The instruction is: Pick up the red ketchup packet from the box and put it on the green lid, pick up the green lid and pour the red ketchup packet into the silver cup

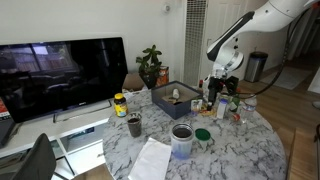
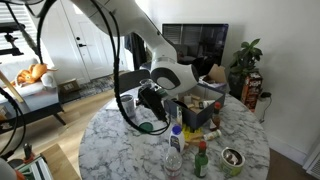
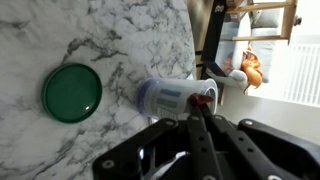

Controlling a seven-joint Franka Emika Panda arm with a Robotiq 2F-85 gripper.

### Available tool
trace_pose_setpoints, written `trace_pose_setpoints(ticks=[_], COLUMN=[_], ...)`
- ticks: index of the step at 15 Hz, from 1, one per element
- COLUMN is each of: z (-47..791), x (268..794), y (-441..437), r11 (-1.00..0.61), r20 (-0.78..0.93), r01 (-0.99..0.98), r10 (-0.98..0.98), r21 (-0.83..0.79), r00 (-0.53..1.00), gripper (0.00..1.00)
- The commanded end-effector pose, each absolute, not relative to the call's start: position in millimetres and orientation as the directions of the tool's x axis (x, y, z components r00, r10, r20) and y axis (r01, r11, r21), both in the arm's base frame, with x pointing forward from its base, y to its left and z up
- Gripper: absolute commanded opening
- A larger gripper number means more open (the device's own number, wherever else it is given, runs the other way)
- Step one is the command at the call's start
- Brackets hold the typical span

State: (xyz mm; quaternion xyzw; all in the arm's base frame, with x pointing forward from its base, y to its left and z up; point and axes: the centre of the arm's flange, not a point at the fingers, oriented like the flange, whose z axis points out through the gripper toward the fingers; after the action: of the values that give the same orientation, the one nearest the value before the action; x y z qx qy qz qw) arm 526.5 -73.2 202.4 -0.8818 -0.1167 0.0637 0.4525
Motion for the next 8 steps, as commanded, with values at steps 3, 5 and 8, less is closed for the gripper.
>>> trace_pose_setpoints(ticks=[3,5,8], z=[197,190,179], x=[479,478,484], y=[-62,-56,-41], r11=[-0.669,-0.718,-0.78], r20=[0.02,0.05,0.084], r01=[0.16,0.161,0.159], r10=[0.211,0.174,0.137], r21=[-0.726,-0.677,-0.605], r00=[0.977,0.983,0.987], gripper=[0.01,0.01,0.01])
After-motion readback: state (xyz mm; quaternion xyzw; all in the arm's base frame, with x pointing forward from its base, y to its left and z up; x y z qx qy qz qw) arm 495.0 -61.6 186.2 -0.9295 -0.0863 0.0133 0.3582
